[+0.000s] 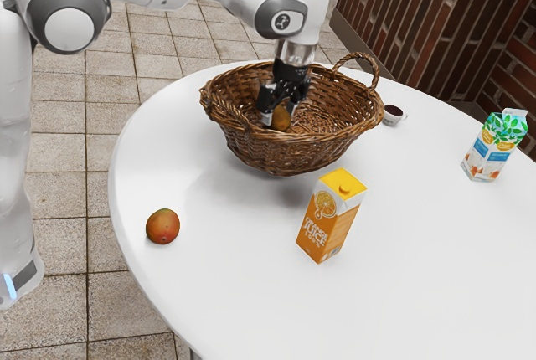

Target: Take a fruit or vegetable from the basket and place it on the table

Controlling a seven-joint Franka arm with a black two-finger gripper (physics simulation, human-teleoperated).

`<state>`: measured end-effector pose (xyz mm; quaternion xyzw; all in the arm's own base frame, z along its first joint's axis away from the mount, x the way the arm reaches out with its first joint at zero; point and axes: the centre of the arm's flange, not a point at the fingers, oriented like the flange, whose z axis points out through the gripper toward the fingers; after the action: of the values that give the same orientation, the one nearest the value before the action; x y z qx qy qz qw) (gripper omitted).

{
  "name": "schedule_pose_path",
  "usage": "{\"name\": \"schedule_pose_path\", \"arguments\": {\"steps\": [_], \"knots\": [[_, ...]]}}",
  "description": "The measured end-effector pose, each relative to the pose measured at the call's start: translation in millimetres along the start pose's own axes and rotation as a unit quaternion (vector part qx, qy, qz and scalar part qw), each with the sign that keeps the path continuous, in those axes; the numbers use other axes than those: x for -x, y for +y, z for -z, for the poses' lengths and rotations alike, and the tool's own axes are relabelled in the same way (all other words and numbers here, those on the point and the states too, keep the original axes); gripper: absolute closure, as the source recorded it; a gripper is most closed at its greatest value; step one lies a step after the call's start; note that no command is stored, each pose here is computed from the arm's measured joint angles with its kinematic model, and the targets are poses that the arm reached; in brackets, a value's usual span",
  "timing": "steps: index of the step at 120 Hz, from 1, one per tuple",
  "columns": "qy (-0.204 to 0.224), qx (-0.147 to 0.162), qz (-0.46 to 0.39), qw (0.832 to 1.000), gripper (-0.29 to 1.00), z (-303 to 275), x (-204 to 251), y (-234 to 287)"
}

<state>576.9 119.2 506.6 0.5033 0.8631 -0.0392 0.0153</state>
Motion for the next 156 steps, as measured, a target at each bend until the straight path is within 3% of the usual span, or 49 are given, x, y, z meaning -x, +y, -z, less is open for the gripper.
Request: {"name": "schedule_pose_path", "arguments": {"steps": [22,37,49,57,75,86,111,119,137,156], "knots": [[-0.001,0.005,0.008,1.000,0.40,7.5,-5.7,0.7],[0.001,0.043,-0.004,0.999,0.33,66.1,3.9,1.1],[0.016,0.086,-0.061,0.994,0.34,131.2,70.7,-9.0],[0.023,0.097,-0.111,0.989,0.35,150.8,128.3,-22.1],[0.039,0.108,-0.185,0.976,0.38,149.2,216.0,-28.2],[0.048,0.098,-0.218,0.970,0.41,125.8,249.6,-30.1],[0.038,0.077,-0.284,0.955,0.32,69.7,307.6,-38.2],[0.034,0.080,-0.293,0.952,0.32,64.4,311.6,-36.5],[0.029,0.092,-0.314,0.944,0.11,64.2,313.7,-32.0],[0.026,0.097,-0.333,0.938,0.04,63.4,315.0,-31.1]]}}
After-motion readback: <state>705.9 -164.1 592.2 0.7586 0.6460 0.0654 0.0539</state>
